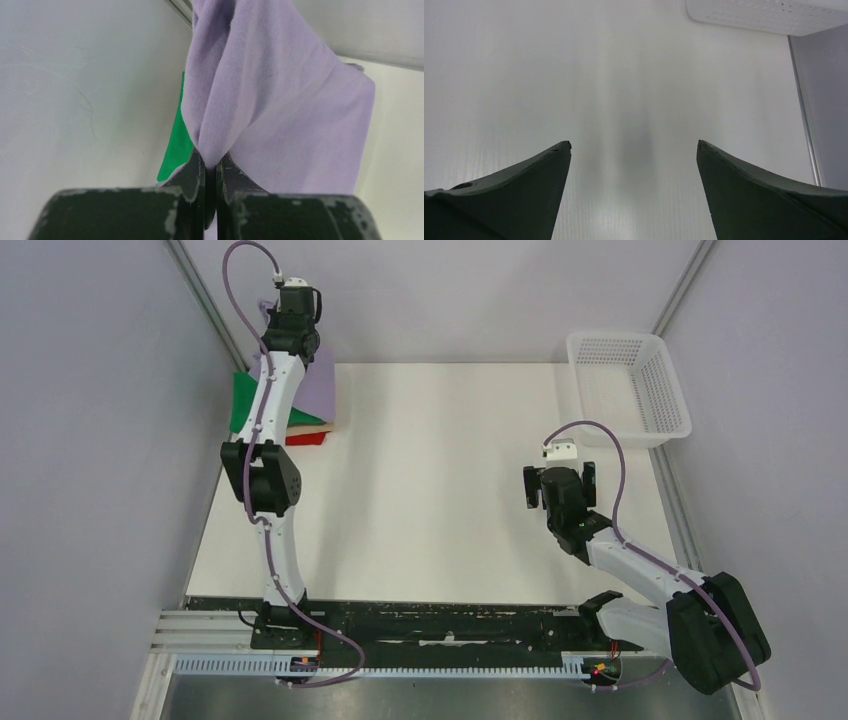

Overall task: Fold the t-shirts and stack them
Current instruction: Put the neatly folded tshirt into the corner of the board with the left arm, then reset both arms

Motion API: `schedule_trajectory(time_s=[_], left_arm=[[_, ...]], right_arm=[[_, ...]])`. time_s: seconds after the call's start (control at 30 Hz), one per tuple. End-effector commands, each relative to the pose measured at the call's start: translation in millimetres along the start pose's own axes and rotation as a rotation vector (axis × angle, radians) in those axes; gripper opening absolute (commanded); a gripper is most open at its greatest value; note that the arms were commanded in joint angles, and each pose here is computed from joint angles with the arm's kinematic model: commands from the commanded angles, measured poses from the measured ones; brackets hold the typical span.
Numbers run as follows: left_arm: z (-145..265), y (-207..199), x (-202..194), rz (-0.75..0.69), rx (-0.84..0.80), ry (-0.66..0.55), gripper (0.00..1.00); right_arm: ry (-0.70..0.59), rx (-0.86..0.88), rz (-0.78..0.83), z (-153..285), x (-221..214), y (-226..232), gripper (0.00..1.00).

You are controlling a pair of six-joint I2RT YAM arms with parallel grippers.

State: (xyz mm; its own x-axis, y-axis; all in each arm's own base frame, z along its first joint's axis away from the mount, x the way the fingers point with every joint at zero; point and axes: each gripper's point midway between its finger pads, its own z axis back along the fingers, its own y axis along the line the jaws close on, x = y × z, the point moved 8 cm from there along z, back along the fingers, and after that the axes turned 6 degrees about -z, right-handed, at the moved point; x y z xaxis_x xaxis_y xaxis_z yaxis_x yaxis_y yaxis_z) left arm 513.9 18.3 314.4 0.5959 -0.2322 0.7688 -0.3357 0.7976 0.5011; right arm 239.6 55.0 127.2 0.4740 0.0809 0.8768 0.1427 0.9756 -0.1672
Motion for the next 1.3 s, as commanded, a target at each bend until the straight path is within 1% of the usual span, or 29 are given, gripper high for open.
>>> schedule_trajectory(time_s=[0.0,0.2,0.27,0.3,0.33,0.47,0.57,0.6,0.67,0.7,0.73,0.9,1.07,1.13,1.2,1.27], left_arm=[[-27,0,-5,0.05,0.0,-0.015,0.02],[-58,3,-23,0.054,0.036,0.031,0.02],[-62,1,-27,0.047,0.038,0.039,0.02],[-67,6,-31,0.048,0.048,0.052,0.02],[-73,14,-36,0.055,0.064,0.066,0.04],[-80,20,-43,0.063,0.081,0.088,0.16],[-80,27,-44,0.079,0.109,0.094,0.19],[-78,29,-42,0.082,0.111,0.092,0.27],[-74,33,-39,0.09,0.111,0.086,0.73],[-71,35,-37,0.097,0.113,0.082,0.98],[-69,37,-35,0.107,0.114,0.077,1.0],[-57,43,-29,0.14,0.098,0.066,1.0],[-48,40,-29,0.165,0.018,0.067,1.0],[-43,33,-30,0.228,-0.048,0.07,1.0],[-33,24,-30,0.276,-0.172,0.067,1.0],[-17,19,-22,0.343,-0.289,0.039,1.0]], right_arm=[[-0.054,-0.008,-0.025,0,20,1,0.98],[-0.06,-0.011,-0.027,1,21,0,0.98],[-0.06,-0.016,-0.026,1,21,-1,0.98],[-0.061,-0.015,-0.027,2,22,-1,0.98],[-0.058,-0.016,-0.026,2,21,-1,0.98],[-0.059,-0.018,-0.027,2,22,-1,0.98],[-0.061,-0.018,-0.028,2,22,-1,0.98],[-0.06,-0.018,-0.027,2,22,-1,0.98],[-0.062,-0.017,-0.032,3,23,-2,0.98],[-0.062,-0.018,-0.033,3,22,-2,0.98],[-0.063,-0.015,-0.034,3,22,-2,0.98],[-0.067,-0.011,-0.044,5,24,-2,0.98],[-0.08,-0.01,-0.065,9,25,-4,0.98],[-0.083,-0.008,-0.071,9,25,-4,0.98],[-0.089,-0.005,-0.081,11,27,-4,0.98],[-0.093,-0.008,-0.094,12,28,-4,0.98]])
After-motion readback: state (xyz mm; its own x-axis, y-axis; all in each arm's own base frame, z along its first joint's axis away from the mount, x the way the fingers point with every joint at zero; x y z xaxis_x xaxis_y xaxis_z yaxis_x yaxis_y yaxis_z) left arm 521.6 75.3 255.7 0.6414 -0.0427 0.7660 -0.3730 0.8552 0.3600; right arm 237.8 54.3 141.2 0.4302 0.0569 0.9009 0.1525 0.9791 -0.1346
